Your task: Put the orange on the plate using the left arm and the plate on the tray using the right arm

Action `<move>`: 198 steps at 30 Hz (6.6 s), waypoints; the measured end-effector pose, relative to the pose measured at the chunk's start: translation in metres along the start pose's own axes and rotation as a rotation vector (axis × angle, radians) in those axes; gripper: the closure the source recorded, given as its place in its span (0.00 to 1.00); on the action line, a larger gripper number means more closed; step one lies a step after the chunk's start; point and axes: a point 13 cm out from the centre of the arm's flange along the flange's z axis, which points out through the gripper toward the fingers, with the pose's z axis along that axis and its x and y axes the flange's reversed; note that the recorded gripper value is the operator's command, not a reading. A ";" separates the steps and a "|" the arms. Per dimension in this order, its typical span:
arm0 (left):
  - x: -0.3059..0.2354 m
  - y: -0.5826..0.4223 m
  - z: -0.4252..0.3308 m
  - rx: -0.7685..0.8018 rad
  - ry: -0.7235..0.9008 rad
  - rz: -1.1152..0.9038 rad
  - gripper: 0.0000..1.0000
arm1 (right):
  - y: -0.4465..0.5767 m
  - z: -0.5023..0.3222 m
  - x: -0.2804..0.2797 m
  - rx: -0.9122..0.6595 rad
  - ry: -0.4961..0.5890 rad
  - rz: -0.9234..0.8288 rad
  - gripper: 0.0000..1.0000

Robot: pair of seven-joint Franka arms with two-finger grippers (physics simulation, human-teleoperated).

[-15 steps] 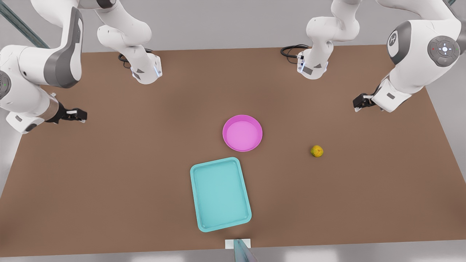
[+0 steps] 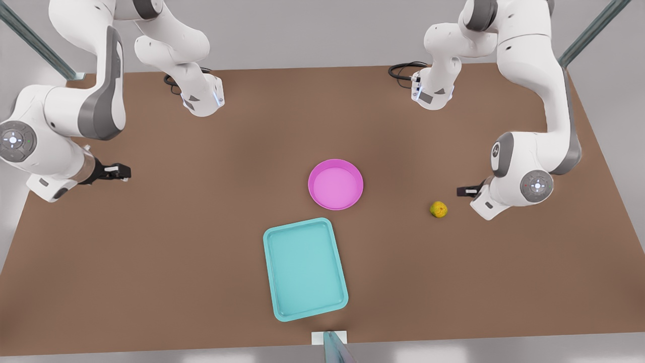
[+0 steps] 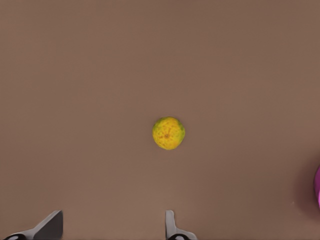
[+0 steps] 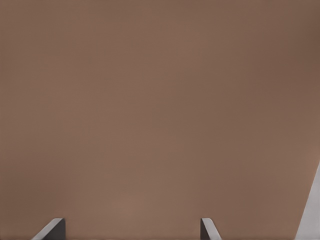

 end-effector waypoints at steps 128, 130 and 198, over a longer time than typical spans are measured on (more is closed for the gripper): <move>0.123 -0.039 -0.193 0.061 -0.042 -0.100 0.00 | 0.568 0.295 0.001 -0.716 0.200 -0.030 0.00; 0.123 -0.039 -0.192 0.061 -0.043 -0.098 0.00 | 0.576 0.303 0.004 -0.703 0.202 -0.080 0.00; 0.126 0.008 -0.206 0.086 -0.047 -0.047 0.00 | 0.424 0.196 -0.213 -0.855 -0.118 -0.009 0.79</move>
